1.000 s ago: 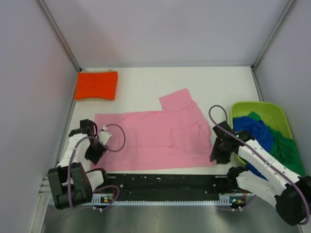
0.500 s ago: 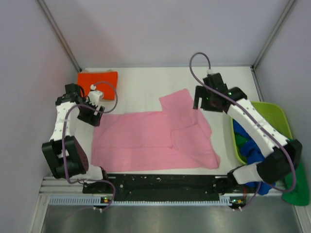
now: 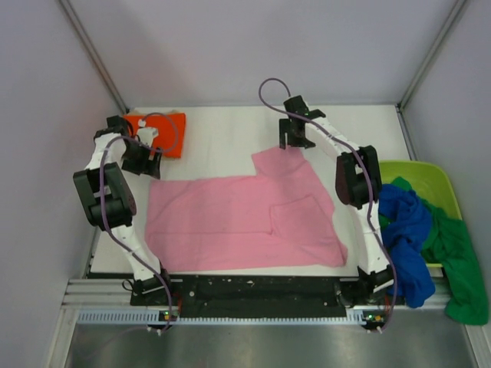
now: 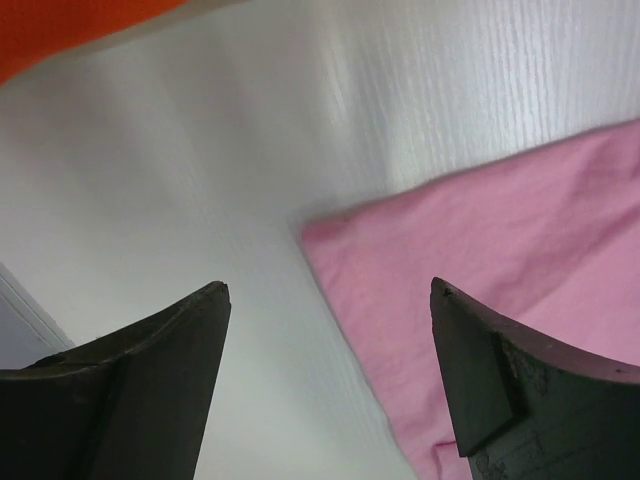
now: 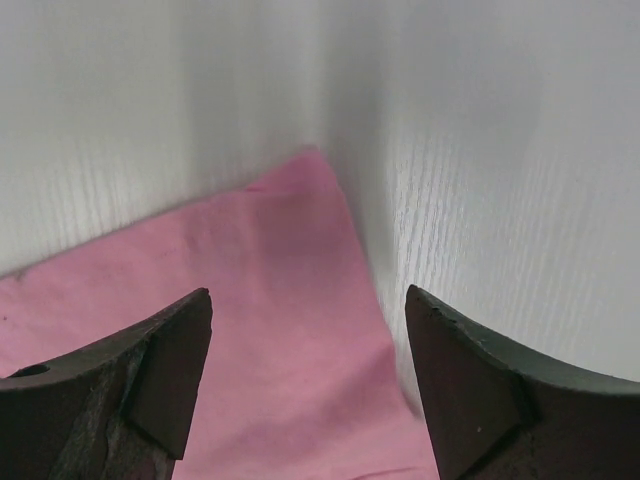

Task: Fold and stack the t-shirts
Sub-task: Grap the side of the flattened tshirt furthest away from the robot with both arms, then fold the other side of the tshirt into a rectangle

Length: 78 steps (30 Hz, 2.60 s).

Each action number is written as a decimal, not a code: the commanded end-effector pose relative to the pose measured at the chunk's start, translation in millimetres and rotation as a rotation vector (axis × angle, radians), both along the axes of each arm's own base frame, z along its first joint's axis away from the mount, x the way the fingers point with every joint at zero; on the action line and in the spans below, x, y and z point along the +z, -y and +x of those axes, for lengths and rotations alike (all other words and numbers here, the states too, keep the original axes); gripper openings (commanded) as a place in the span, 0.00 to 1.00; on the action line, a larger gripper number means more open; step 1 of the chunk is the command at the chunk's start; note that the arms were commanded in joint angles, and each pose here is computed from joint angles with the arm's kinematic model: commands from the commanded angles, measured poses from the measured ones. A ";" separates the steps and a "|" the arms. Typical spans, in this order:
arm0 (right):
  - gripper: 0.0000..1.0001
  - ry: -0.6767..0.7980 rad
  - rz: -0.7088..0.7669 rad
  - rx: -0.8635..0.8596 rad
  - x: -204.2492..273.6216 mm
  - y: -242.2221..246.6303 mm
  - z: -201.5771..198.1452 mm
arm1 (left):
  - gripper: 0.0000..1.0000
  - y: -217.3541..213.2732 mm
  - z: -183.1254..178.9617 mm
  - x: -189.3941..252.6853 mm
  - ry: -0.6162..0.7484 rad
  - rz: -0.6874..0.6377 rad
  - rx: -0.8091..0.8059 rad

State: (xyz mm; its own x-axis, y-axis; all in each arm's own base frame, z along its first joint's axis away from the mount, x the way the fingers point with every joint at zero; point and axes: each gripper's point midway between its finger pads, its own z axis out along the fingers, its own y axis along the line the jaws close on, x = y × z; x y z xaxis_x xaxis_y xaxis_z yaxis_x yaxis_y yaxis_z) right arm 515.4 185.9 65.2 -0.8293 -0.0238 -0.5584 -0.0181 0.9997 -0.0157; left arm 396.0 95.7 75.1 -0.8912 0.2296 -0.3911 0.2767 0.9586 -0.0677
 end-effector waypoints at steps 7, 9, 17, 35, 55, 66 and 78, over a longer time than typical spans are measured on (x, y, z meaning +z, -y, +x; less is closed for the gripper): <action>0.76 -0.007 0.197 0.000 -33.6 -33.0 41.2 | 0.85 0.3 3.2 -31.0 -0.070 -0.065 0.016; 0.73 -0.037 0.221 0.018 -45.6 -40.5 37.4 | 0.85 -3.7 4.4 -36.2 -0.078 -0.055 0.022; 0.27 -0.069 0.255 0.097 -49.3 -55.8 27.1 | 0.78 5.3 -1.4 -50.4 -0.103 -0.106 0.011; 0.00 0.073 0.406 0.227 101.8 -44.0 -68.8 | 0.00 38.5 -10.9 15.5 0.138 -0.199 -0.099; 0.00 0.026 0.469 0.104 85.6 41.1 -293.9 | 0.00 16.6 -122.5 25.5 0.175 0.026 -0.310; 0.00 -0.061 0.407 0.070 79.1 58.8 -323.1 | 0.00 19.6 -147.3 32.6 0.188 0.071 -0.415; 0.00 -0.201 0.428 -0.027 43.5 60.7 -347.5 | 0.09 12.4 -182.2 -23.5 0.003 0.082 -0.455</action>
State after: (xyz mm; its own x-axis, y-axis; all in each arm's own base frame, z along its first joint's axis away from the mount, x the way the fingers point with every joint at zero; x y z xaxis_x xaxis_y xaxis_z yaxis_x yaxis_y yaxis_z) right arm 170.0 123.9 109.4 -0.9180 0.1696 -0.3586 0.0177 0.9206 0.3901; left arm 218.6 75.1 59.4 -0.6980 0.5941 -0.3998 0.6482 0.7615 -0.0001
